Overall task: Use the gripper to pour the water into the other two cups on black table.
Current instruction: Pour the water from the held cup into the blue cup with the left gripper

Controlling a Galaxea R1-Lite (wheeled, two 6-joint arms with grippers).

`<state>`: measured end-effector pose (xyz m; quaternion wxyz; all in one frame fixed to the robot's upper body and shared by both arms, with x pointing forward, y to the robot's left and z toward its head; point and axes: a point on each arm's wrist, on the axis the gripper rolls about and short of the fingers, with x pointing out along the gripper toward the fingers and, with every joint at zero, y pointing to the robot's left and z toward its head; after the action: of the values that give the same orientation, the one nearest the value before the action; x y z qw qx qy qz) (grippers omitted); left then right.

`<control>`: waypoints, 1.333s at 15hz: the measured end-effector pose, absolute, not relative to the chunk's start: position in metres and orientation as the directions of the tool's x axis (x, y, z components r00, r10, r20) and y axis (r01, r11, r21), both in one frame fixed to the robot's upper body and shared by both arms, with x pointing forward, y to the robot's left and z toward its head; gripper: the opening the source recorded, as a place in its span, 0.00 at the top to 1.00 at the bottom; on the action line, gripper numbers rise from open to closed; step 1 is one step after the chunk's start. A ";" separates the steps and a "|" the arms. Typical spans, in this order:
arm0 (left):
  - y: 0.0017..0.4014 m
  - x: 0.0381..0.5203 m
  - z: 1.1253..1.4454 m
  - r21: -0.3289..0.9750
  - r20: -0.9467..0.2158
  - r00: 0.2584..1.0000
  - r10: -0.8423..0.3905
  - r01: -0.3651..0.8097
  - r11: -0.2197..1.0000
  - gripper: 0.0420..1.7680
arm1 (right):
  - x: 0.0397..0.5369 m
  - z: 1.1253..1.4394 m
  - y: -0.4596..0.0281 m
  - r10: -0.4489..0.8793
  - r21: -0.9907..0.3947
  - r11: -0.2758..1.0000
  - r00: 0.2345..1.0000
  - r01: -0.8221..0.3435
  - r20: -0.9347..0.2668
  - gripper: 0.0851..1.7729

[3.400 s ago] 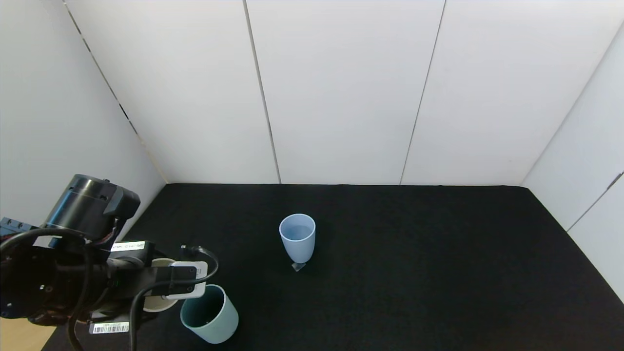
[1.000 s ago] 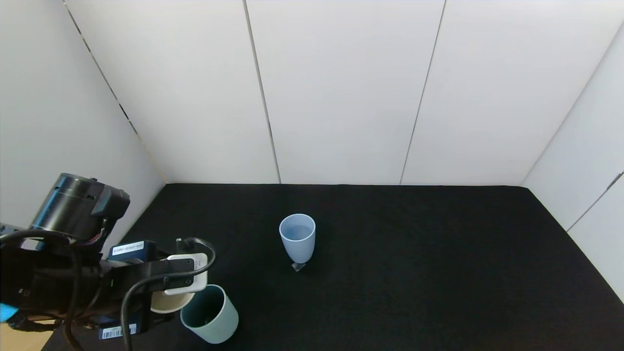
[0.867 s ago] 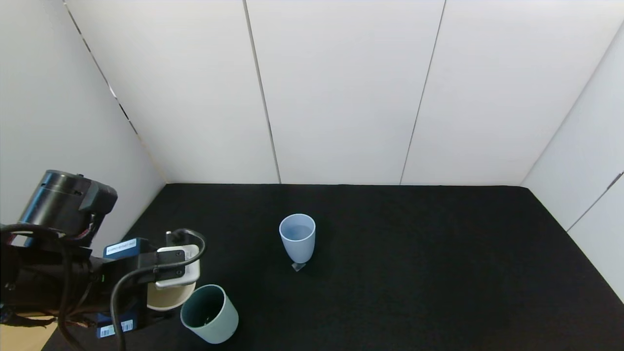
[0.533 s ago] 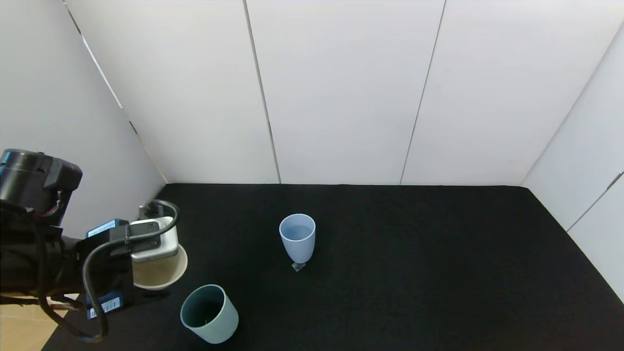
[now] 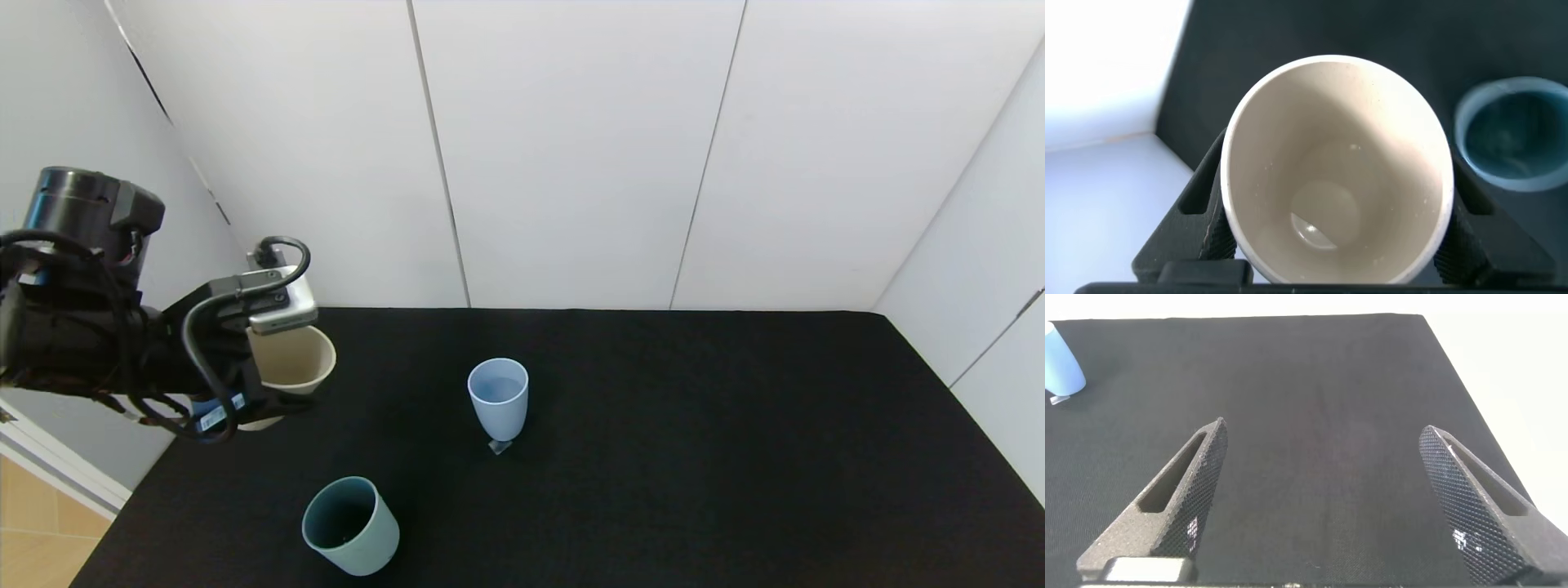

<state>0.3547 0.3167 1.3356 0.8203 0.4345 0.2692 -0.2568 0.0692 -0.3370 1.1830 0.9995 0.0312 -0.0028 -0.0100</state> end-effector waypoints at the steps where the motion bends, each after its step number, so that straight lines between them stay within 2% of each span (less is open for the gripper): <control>1: 0.314 0.364 1.338 0.567 -0.656 0.725 -0.212 0.658 0.496 0.29 | 0.069 1.183 -0.337 -0.020 0.062 0.998 1.000 0.020 0.005 0.04; 6: 0.294 0.402 1.340 0.536 -0.635 0.713 -0.298 0.684 0.495 0.29 | 0.069 1.183 -0.337 -0.020 0.063 0.998 1.000 0.019 0.005 0.04; 11: 0.260 0.429 1.334 0.539 -0.634 0.691 -0.347 0.717 0.442 0.29 | 0.069 1.183 -0.337 -0.020 0.062 0.998 1.000 0.019 0.005 0.04; 16: 0.226 0.453 1.321 0.567 -0.650 0.687 -0.327 0.724 0.394 0.29 | 0.069 1.183 -0.337 -0.020 0.063 0.998 1.000 0.020 0.005 0.04; 20: 0.205 0.462 1.309 0.604 -0.675 0.693 -0.253 0.717 0.348 0.29 | 0.069 1.183 -0.337 -0.020 0.063 0.998 1.000 0.020 0.005 0.04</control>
<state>0.4622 0.2048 1.3090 0.7847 0.4802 0.2413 -0.3090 0.0692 -0.3370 1.1831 0.9995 0.0313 -0.0030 -0.0100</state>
